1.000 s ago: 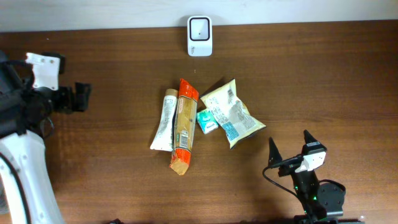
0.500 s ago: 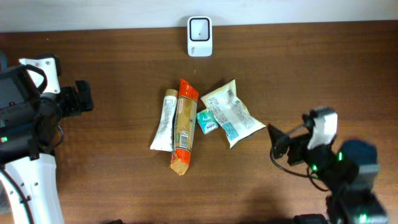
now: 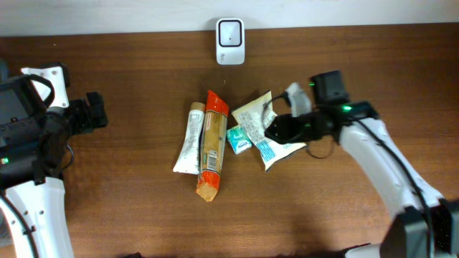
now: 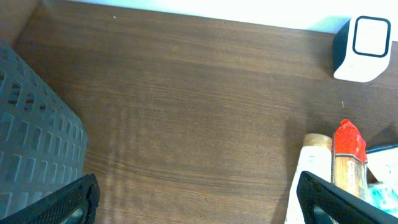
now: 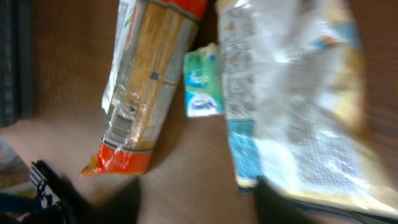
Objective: Scan the item barcode
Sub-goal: 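Reach the right gripper to the yellow snack bag and grasp it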
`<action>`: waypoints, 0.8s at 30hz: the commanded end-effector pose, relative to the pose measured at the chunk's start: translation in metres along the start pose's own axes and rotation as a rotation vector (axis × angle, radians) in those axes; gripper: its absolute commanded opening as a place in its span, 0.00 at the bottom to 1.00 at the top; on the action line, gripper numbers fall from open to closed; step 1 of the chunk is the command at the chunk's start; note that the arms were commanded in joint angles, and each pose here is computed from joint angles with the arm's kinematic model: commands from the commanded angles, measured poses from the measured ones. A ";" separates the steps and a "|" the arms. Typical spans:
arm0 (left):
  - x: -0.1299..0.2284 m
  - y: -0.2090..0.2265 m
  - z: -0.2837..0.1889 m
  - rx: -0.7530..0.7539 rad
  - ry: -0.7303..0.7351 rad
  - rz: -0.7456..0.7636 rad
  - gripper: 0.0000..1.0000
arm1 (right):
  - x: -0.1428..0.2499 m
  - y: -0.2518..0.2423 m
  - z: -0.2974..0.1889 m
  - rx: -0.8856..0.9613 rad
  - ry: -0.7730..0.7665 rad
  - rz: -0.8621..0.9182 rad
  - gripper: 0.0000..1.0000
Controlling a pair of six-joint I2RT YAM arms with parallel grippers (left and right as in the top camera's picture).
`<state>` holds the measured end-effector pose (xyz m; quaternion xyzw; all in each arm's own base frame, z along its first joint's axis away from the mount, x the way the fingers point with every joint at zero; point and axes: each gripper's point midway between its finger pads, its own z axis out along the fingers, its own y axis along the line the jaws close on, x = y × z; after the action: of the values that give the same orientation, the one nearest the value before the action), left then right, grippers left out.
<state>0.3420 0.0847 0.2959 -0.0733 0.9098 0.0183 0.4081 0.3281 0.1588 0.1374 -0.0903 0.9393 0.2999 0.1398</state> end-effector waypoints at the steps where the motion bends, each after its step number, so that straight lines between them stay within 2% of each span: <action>1: -0.003 0.001 -0.003 -0.009 -0.013 -0.007 0.99 | 0.021 0.023 0.048 -0.036 0.141 0.092 0.21; 4: -0.003 0.001 -0.003 -0.009 -0.013 -0.007 0.99 | 0.050 0.024 0.082 -0.016 0.265 0.129 0.22; 6: -0.003 0.001 -0.003 -0.009 -0.013 -0.007 0.99 | 0.067 0.007 0.100 0.104 0.316 0.143 0.22; 8: -0.003 0.001 -0.003 -0.009 -0.013 -0.007 0.99 | 0.066 -0.011 0.100 0.203 0.300 0.155 0.25; 10: -0.003 0.001 -0.003 -0.009 -0.013 -0.007 0.99 | 0.060 -0.035 0.094 0.316 0.265 0.180 0.38; 12: -0.003 0.001 -0.003 -0.009 -0.013 -0.007 0.99 | 0.056 -0.048 0.088 0.355 0.249 0.198 0.44; 16: -0.003 0.001 -0.003 -0.009 -0.013 -0.007 0.99 | 0.049 -0.082 0.071 0.428 0.215 0.270 0.47; 18: -0.003 0.001 -0.003 -0.009 -0.013 -0.007 0.99 | 0.043 -0.105 0.057 0.442 0.193 0.317 0.48; 21: -0.003 0.001 -0.003 -0.009 -0.013 -0.007 0.99 | 0.034 -0.138 0.037 0.428 0.156 0.345 0.57; 24: -0.003 0.001 -0.003 -0.009 -0.013 -0.007 0.99 | 0.015 -0.127 0.027 0.234 0.120 0.259 0.59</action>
<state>0.3421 0.0848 0.2961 -0.0735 0.9096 0.0183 0.4085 0.3428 0.0611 0.0277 0.0837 0.9866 0.1356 0.0341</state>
